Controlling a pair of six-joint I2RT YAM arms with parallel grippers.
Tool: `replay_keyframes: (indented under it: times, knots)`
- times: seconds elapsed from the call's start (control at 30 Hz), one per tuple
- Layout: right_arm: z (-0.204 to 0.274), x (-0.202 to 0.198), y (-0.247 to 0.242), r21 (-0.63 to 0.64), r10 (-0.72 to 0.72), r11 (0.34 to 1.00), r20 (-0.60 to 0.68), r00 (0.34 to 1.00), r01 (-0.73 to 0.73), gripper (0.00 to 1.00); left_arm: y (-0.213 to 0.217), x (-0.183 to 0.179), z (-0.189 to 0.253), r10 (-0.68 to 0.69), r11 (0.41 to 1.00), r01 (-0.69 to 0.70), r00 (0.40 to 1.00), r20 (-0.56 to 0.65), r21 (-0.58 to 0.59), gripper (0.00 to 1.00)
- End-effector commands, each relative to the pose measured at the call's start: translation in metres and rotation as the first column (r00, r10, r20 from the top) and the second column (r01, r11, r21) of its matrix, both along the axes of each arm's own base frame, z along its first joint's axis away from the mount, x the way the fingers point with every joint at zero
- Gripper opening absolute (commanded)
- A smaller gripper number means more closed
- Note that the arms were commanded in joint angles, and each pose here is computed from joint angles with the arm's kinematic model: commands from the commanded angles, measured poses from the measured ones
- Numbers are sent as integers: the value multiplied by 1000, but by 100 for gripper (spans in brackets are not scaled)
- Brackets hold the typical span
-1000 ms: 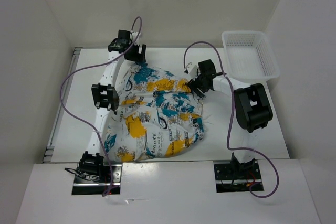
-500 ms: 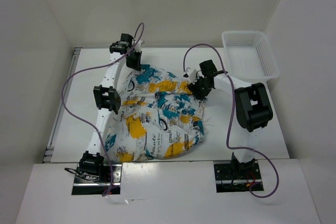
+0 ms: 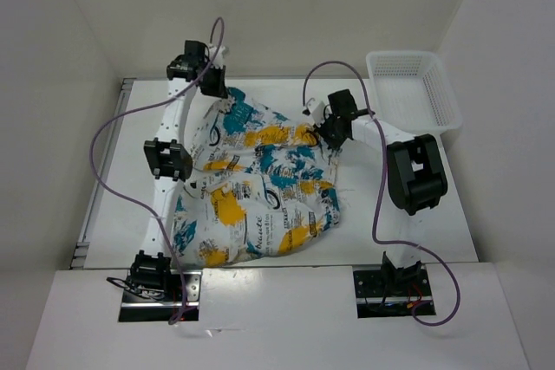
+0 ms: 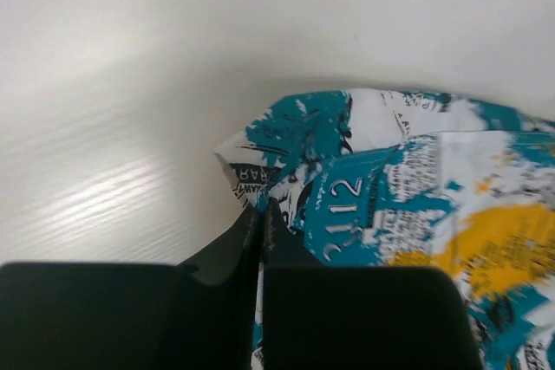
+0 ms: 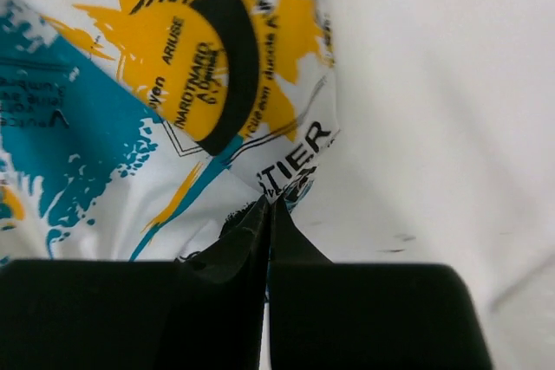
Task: Fold and stack the shorts
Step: Flatten the shorts out, then fold the shorts
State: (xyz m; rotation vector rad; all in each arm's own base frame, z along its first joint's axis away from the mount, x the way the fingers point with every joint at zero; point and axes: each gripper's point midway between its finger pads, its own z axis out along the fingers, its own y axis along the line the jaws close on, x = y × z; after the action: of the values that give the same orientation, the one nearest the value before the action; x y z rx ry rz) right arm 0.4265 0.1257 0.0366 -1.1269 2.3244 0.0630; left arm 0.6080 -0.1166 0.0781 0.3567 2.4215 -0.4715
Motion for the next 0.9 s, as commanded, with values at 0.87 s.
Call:
replay_keyframes:
  times: [0.87]
  knots:
    - [129, -17, -3, -176, 155, 980, 389, 908, -92, 0, 44, -269, 149, 57, 998, -58, 987, 153, 2, 0]
